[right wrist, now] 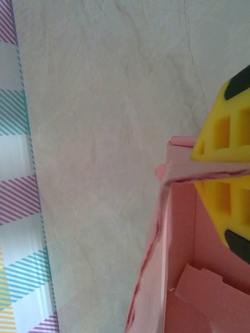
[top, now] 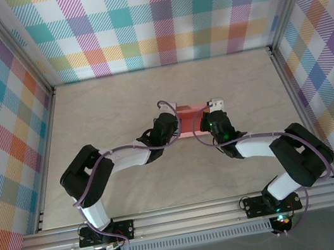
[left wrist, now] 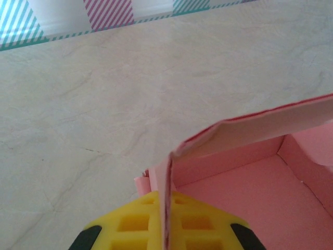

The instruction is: Fold the paper box

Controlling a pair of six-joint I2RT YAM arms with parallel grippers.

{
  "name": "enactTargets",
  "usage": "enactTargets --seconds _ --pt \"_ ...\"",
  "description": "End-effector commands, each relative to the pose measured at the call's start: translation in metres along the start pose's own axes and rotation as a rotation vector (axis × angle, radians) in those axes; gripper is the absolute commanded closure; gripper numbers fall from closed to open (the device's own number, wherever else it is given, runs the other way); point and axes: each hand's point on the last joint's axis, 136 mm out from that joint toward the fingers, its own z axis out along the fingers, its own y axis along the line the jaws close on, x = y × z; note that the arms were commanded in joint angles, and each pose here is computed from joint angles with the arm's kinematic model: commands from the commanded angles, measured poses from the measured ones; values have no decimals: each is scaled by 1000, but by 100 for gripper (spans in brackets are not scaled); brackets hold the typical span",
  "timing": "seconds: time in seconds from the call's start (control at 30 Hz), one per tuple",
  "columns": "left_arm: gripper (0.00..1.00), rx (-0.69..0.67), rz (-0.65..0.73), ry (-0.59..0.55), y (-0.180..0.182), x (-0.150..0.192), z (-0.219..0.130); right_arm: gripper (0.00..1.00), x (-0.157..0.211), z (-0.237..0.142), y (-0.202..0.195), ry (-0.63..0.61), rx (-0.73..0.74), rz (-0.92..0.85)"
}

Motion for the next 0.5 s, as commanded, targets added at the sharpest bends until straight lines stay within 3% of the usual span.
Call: enactTargets --seconds 0.0,0.47 --pt "100 108 -16 -44 -34 2 -7 95 22 -5 28 50 -131 -25" --pt "100 96 -7 -36 -38 18 -7 93 32 -8 27 78 -133 -39"
